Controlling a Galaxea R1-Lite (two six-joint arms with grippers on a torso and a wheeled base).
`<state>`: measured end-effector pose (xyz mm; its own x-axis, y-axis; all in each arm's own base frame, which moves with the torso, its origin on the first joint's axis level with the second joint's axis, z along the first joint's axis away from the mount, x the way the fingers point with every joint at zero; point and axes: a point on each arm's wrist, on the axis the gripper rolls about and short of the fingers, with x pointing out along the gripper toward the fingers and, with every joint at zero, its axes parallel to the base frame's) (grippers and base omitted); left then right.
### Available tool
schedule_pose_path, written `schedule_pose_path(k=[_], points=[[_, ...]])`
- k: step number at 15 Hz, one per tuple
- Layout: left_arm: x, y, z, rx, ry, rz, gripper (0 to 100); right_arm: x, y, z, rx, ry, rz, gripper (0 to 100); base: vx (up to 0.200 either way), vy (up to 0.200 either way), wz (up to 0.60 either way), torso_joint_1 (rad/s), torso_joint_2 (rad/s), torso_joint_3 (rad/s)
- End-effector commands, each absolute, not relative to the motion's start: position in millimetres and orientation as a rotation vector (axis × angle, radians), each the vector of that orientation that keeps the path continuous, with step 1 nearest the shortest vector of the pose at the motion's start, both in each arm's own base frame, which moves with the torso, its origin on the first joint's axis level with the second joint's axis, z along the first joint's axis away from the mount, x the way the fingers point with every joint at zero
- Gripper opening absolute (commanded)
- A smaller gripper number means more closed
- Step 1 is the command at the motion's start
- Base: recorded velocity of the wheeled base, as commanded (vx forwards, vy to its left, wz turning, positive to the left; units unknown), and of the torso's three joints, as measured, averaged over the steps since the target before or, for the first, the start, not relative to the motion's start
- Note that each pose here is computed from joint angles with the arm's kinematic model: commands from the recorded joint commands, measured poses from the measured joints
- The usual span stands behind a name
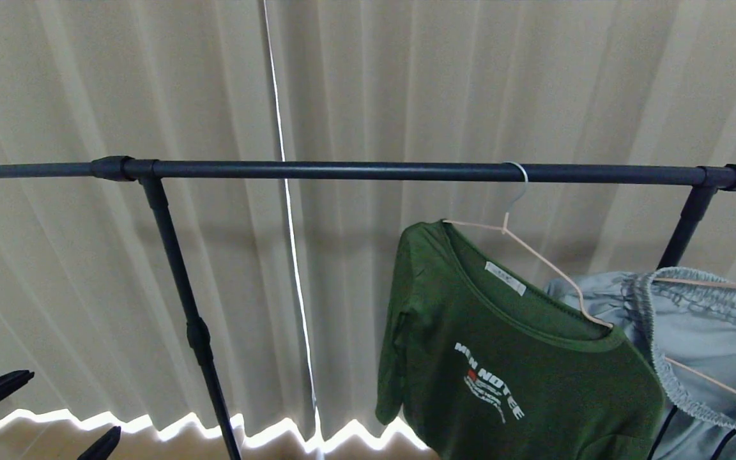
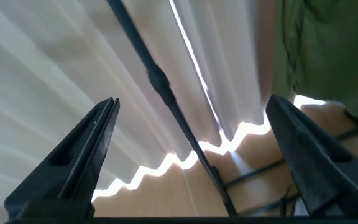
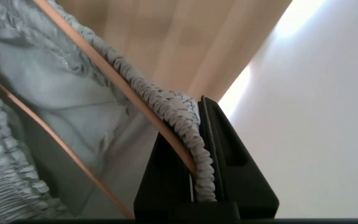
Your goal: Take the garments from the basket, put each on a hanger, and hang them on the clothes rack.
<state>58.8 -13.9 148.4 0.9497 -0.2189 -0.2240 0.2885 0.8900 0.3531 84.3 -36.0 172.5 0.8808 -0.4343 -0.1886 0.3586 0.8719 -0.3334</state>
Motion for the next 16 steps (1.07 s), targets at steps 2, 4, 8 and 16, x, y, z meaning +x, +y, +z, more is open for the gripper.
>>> schedule_pose_path(k=[2,4,8,16], points=[[69.8,-16.0,159.6,0.389,0.187,-0.255,100,90.2,-33.8,180.3,-0.303,0.245,-0.379,0,0.000,0.000,0.00,0.000,0.00,0.000],[73.5,-15.2,159.8,0.368,0.209,-0.234,100,97.4,-36.0,194.1,-0.306,0.231,-0.380,0,0.000,0.000,0.00,0.000,0.00,0.000],[70.0,-13.4,166.4,0.359,0.165,-0.212,100,109.4,-36.3,231.4,-0.311,0.224,-0.353,0,0.000,0.000,0.00,0.000,0.00,0.000],[67.7,-13.4,165.5,0.363,0.156,-0.221,100,137.6,-42.5,244.0,-0.304,0.292,-0.324,0,0.000,0.000,0.00,0.000,0.00,0.000]])
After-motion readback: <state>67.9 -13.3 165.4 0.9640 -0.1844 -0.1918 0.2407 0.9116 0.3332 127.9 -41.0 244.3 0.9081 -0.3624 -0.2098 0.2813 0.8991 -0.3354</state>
